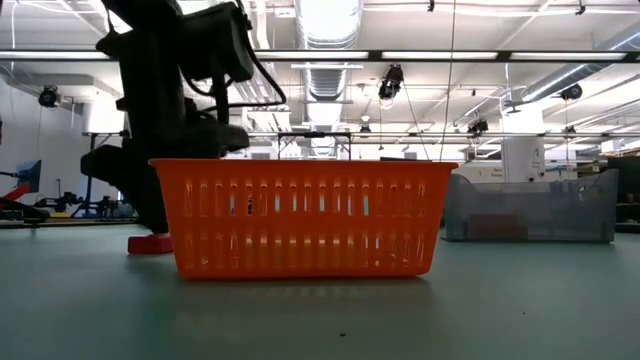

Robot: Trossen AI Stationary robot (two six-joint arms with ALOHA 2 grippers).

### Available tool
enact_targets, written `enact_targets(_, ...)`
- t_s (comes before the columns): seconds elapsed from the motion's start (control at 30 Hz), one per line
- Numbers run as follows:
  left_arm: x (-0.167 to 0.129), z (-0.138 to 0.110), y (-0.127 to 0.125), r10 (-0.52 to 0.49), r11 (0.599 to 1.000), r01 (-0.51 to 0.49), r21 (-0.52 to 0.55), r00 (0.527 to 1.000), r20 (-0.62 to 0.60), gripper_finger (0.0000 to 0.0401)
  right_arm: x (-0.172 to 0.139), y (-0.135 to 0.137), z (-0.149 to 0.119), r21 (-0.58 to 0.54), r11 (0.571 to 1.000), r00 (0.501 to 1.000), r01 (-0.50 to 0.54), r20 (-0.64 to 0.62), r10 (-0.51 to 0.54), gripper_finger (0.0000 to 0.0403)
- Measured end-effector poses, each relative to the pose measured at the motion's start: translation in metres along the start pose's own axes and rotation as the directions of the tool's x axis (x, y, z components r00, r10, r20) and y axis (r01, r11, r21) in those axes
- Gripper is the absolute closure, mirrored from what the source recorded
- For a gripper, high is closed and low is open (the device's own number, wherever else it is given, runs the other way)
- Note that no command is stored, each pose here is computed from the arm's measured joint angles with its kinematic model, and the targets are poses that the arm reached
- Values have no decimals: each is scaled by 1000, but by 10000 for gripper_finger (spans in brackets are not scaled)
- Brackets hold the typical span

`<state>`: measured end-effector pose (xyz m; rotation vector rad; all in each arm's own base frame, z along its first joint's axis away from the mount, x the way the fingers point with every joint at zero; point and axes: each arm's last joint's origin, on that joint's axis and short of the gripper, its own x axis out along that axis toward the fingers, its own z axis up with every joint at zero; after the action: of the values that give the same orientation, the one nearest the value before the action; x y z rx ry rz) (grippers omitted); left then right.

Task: Sort & place blocks by color
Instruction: Put the red block into the black bin

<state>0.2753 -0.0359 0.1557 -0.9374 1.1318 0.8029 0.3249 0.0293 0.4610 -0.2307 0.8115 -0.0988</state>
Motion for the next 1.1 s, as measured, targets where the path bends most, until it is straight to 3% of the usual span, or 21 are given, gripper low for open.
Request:
enact_targets(0.3, 7, 0, -1, 25, 1000, -25, -7, 1000, -3, 215, -1, 0, -5, -30, 1000, 999, -8, -47, 7, 266)
enact_targets(0.57, 9, -1, 2, 39, 999, -39, -32, 999, 0, 287, -7, 0, -8, -30, 998, 997, -53, -49, 52, 266)
enact_targets(0.77, 2, 1, -2, 17, 1000, -17, -13, 1000, 26, 287, -9, 1, -18, -4, 998, 998, -56, -34, 56, 266)
enact_targets(0.97, -49, 14, -20, -157, 984, 137, 118, 970, 185, 287, 1, 7, -43, 53, 994, 993, -98, 68, 94, 266)
enact_targets(1.1, -96, 23, -27, -300, 940, 225, 255, 902, 311, 287, 10, 11, -65, 103, 989, 975, -105, 205, 83, 266)
